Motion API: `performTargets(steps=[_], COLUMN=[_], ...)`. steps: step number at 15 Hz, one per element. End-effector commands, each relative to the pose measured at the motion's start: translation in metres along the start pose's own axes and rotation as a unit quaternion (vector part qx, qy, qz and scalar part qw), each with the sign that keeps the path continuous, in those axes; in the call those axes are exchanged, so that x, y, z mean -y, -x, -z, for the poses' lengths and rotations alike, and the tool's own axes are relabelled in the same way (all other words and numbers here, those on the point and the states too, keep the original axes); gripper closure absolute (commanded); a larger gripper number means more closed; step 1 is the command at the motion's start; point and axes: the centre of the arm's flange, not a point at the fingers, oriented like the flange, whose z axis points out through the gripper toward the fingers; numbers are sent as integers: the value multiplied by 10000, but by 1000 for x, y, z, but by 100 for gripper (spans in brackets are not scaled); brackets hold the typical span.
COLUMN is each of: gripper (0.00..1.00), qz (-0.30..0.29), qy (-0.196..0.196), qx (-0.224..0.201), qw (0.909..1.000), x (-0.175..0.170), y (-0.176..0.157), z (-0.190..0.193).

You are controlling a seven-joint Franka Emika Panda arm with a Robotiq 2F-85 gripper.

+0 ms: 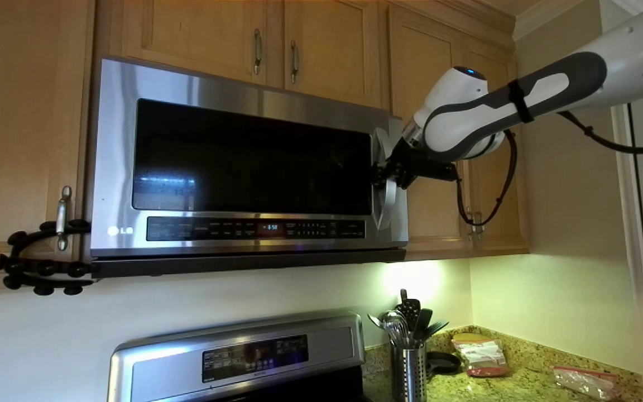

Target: Open the door to the microwave

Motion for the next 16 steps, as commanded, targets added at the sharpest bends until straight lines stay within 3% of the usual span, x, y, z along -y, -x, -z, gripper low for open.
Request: performTargets(steps=[1,4,5,7,9,13,16], gripper=[94,97,71,70,58,32,13], qz=[148,260,312,348,382,411,319], qy=[36,57,67,80,-1,198,465], qx=[422,598,661,797,1151,1880,2537], qw=[9990,9979,9973,9962,9926,9811,9656], x=[27,35,36,35,33,30,16], y=[41,55,59,64,68,81,95], z=[44,69,77,92,106,126,126])
